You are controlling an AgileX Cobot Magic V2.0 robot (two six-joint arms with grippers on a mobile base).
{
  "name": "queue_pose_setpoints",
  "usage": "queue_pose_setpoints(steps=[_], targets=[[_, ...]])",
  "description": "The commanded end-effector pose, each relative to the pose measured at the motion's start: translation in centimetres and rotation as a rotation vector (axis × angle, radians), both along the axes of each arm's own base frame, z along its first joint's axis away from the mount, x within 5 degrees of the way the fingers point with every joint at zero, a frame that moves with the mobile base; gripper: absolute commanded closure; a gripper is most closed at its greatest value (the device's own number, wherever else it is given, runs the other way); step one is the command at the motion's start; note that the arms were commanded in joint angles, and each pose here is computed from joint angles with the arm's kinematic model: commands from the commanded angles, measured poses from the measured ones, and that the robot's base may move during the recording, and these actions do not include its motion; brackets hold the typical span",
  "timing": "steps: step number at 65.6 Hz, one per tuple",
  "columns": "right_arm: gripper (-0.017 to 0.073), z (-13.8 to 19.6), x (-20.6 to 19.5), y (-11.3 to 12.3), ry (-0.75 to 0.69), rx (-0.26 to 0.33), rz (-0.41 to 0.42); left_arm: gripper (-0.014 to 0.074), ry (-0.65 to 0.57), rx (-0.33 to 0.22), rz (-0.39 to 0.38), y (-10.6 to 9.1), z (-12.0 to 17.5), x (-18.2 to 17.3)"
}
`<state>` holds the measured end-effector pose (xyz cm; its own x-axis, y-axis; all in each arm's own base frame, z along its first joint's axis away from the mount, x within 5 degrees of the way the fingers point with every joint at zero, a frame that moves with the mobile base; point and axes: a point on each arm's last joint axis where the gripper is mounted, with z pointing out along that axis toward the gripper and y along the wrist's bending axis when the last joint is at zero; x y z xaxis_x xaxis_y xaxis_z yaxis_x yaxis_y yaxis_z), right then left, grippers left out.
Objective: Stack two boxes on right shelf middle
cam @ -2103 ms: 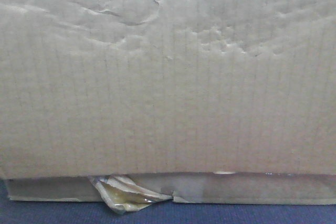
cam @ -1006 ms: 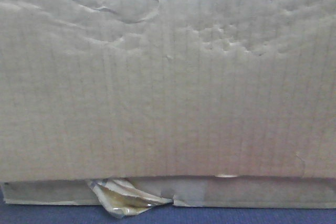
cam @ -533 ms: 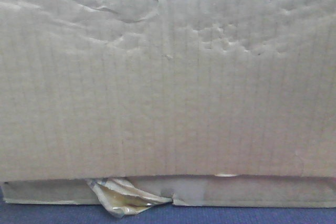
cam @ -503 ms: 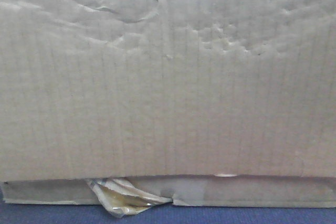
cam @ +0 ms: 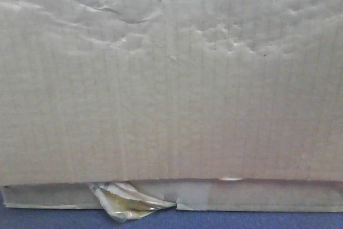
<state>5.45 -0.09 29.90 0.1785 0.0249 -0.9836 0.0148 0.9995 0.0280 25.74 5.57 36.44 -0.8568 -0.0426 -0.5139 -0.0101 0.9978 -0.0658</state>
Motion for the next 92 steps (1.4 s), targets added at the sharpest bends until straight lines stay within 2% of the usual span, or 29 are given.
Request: queue_pose_setpoints(steps=[1, 9, 21, 25, 33, 42, 49, 67, 76, 83, 89, 92], targets=[[0.0727, 0.3, 0.0, 0.0, -0.015, -0.011, -0.007, 0.0686, -0.001, 0.01, 0.006, 0.7, -0.1, 0.5], [0.0727, 0.3, 0.0, 0.0, -0.015, -0.011, -0.007, 0.0686, -0.007, 0.107, 0.016, 1.5, -0.2, 0.6], [0.0727, 0.3, 0.0, 0.0, -0.011, -0.011, -0.006, 0.0654, 0.009, 0.173, 0.018, 2.1, -0.3, 0.7], [0.0727, 0.3, 0.0, 0.0, -0.009, -0.011, -0.006, 0.0612, 0.011, 0.173, 0.025, 2.1, -0.4, 0.7], [0.0727, 0.3, 0.0, 0.0, -0.007, -0.011, -0.006, 0.0444, 0.012, 0.165, 0.026, 2.1, -0.5, 0.8], [0.0727, 0.2, 0.0, 0.0, 0.006, -0.011, -0.005, 0.0312, 0.041, 0.096, 0.02, 1.8, -1.5, 1.6], [0.0727, -0.1, 0.0, 0.0, 0.038, -0.01, -0.003, 0.0295, 0.079, 0.047, 0.018, 1.9, -3.0, 2.8], [0.0727, -0.2, 0.1, 0.0, 0.049, -0.01, -0.003, 0.0297, 0.214, 0.026, 0.012, 2.6, -6.7, 4.9], [0.0727, -0.2, 0.1, 0.0, 0.049, -0.01, -0.003, 0.0362, 0.241, 0.037, 0.053, 3.0, -7.3, 5.0], [0.0727, -0.2, 0.1, 0.0, 0.049, -0.01, -0.003, 0.0524, 0.242, 0.043, 0.052, 3.1, -7.3, 5.0], [0.0727, -0.2, 0.1, 0.0, 0.049, -0.01, -0.003, 0.0704, 0.243, 0.035, 0.053, 3.0, -7.3, 5.0], [0.0727, -0.2, 0.1, 0.0, 0.049, -0.01, -0.003, 0.0705, 0.238, 0.025, 0.055, 2.9, -7.2, 5.0]])
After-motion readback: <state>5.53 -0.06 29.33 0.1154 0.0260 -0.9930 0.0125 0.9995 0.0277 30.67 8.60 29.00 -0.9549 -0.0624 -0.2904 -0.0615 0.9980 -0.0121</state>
